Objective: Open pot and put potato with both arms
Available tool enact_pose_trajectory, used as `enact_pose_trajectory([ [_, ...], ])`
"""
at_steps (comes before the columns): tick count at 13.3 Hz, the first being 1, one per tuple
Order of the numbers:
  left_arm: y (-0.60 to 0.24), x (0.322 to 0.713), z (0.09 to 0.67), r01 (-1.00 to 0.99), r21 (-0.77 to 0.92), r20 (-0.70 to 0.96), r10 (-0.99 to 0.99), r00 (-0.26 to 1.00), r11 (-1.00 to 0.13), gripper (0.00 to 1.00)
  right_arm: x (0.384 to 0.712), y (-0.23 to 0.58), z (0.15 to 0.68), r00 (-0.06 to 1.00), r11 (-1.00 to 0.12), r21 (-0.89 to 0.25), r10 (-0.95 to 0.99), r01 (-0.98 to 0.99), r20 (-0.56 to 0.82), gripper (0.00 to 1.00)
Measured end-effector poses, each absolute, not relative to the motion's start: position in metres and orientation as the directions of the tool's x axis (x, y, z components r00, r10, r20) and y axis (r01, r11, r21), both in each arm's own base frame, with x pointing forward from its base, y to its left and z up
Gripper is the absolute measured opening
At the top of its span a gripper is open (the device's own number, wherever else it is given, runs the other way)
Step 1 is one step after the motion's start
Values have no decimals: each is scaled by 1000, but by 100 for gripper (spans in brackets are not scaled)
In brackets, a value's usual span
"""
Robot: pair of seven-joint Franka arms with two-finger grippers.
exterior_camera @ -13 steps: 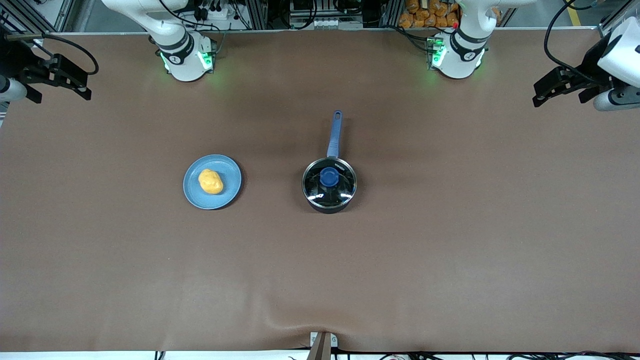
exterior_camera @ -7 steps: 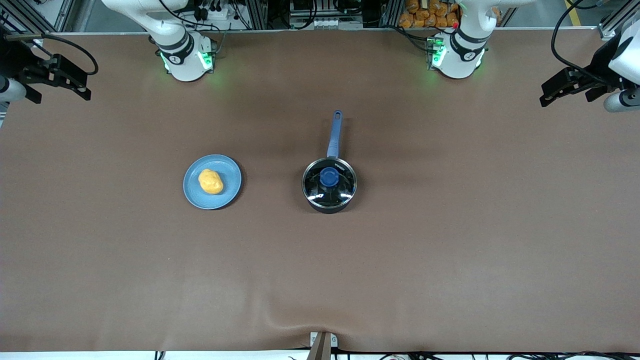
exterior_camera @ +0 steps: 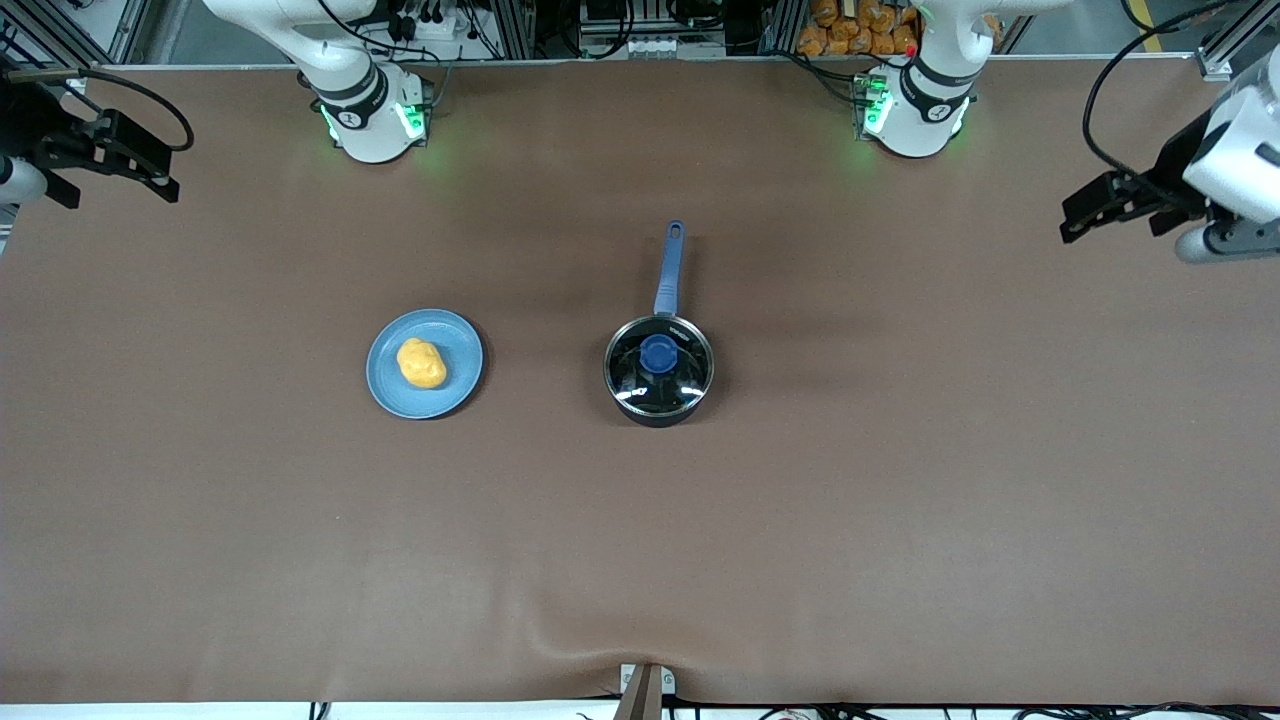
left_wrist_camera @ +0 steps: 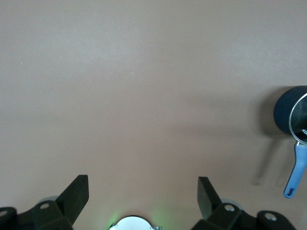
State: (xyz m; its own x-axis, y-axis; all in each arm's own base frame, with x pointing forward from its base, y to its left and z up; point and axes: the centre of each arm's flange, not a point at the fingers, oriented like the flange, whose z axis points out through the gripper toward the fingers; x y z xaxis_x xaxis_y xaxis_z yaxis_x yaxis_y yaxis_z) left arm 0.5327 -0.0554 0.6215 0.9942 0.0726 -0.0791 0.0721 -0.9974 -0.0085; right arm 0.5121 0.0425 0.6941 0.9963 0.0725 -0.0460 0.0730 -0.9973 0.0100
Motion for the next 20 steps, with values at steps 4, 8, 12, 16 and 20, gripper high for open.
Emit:
enact_pose_trajectory([
  [4,-116,536,611,-36,-4,-60,-36,998,-999,100,512,42,694,996,-997,10,72,73,-45,100],
  [8,-227,530,581,5,6,-35,5,999,-1000,100,512,42,694,996,-997,10,72,72,-45,100],
  [12,-339,525,523,-70,24,-60,-71,996,-997,100,512,43,694,996,-997,10,73,74,-45,100],
  [16,-424,528,459,-184,43,-40,-186,982,-982,100,512,43,694,996,-997,10,74,75,-45,100],
  [20,-465,530,382,-220,72,-42,-224,974,-973,100,512,44,694,996,-997,10,75,75,-44,100],
])
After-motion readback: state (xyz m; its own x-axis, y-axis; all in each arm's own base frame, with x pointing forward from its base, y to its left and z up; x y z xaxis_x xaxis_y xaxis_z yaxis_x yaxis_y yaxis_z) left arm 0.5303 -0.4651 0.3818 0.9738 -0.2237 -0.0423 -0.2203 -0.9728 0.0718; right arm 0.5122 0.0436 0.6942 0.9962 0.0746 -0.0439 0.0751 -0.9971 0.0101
